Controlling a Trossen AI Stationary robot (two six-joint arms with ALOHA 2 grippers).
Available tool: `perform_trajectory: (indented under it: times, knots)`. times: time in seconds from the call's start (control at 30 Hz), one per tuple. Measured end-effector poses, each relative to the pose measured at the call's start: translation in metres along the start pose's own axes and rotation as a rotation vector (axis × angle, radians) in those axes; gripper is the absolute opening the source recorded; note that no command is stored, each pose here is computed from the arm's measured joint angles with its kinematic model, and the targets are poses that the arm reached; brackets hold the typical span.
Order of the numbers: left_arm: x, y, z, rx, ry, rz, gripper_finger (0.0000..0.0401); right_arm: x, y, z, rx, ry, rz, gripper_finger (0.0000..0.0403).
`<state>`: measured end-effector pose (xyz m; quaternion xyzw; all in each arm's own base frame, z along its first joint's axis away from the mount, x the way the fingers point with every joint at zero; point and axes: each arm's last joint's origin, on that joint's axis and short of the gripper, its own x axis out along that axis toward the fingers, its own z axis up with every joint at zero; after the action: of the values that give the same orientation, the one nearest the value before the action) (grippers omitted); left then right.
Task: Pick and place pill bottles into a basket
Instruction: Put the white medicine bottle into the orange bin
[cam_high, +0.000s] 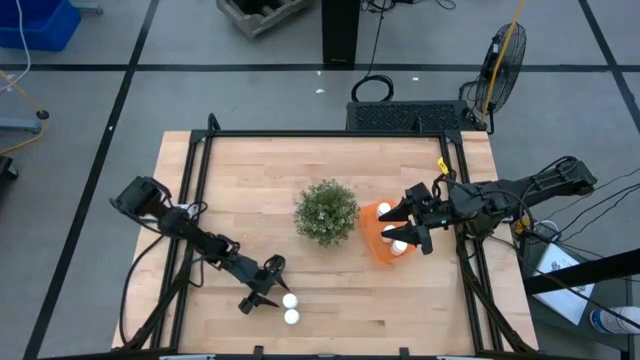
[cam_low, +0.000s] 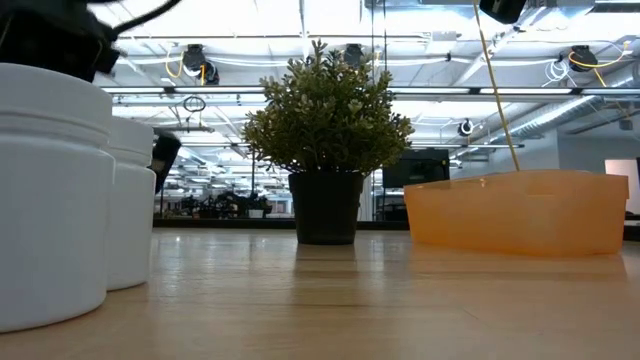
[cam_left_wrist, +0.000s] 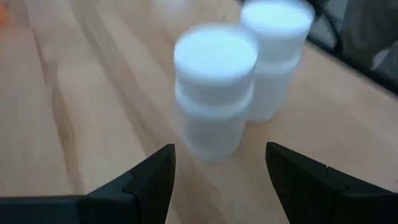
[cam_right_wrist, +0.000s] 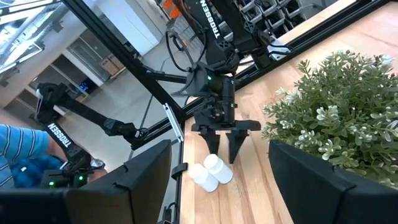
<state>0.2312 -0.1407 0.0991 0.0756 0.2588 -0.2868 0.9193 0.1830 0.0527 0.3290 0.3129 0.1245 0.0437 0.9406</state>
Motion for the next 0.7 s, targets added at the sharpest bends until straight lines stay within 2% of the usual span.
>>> perform_trajectory:
  times: [0.23,0.4,0.7]
  knots:
    - [0.0,0.004,0.0,0.012,-0.019,0.012,0.0255,0.0,0.0,0.0,-0.02,0.0,0.0,0.0262]
    - [0.0,0.008,0.004,0.011,-0.048,0.004,0.0255,0.0,0.0,0.0,-0.023,0.0,0.001,0.0247]
    - [0.013,0.006,0.001,-0.001,-0.037,-0.081,0.0255,0.0,0.0,0.0,-0.047,0.002,0.002,0.0229]
